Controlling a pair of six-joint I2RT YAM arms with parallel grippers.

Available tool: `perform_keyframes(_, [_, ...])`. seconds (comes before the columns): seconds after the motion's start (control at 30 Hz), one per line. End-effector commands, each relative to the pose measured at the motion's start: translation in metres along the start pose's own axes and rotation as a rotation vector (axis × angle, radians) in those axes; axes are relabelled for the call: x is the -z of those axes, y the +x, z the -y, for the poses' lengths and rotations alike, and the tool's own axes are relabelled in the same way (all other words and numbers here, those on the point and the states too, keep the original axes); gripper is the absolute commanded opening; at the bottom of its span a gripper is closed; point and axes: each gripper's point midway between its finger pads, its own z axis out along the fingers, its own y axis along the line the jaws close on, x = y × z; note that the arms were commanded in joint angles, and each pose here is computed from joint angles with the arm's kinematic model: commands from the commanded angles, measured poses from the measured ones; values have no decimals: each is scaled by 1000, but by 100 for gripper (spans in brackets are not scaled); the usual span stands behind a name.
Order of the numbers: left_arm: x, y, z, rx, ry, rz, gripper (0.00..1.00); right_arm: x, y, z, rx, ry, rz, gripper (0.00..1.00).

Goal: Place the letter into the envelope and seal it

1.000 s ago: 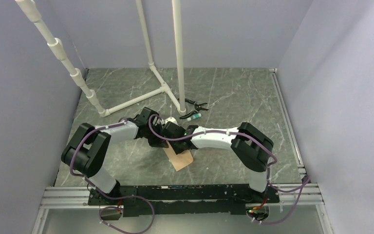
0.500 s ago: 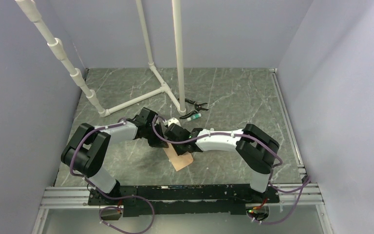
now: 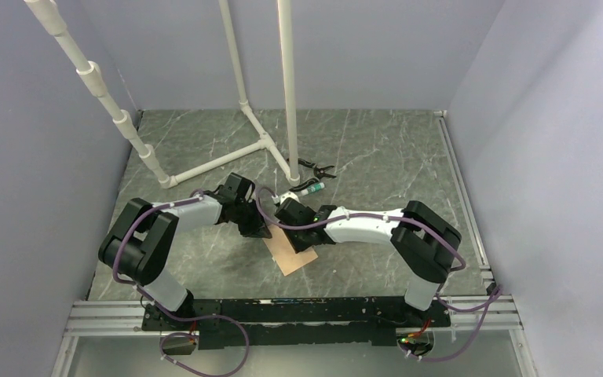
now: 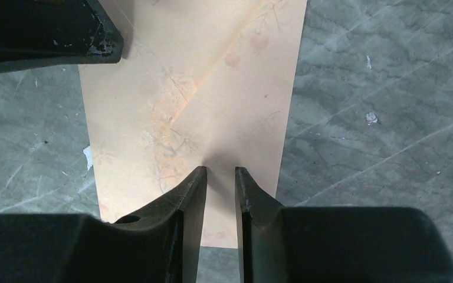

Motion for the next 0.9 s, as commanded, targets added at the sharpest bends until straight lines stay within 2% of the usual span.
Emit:
perform_keyframes(0.0, [-5, 21, -27, 23, -101, -79, 3, 4, 37, 19, 35, 44, -123, 29])
perform_keyframes(0.2, [3, 11, -2, -25, -18, -63, 2, 20, 2, 6, 5, -1, -22, 27])
perform_keyframes(0.37, [24, -9, 43, -78, 138, -2, 3, 42, -40, 2, -72, -14, 148, 20])
perform_keyframes(0.5, [39, -22, 77, -85, 278, 45, 2, 49, -61, 0, -119, -17, 230, 19])
perform_keyframes(0.6, [42, -31, 88, -72, 326, 68, 2, 41, -64, 0, -135, -12, 217, 19])
perform_keyframes(0.87, [32, -50, 77, -5, 257, 105, 3, 25, -57, -10, -124, -59, 174, 18])
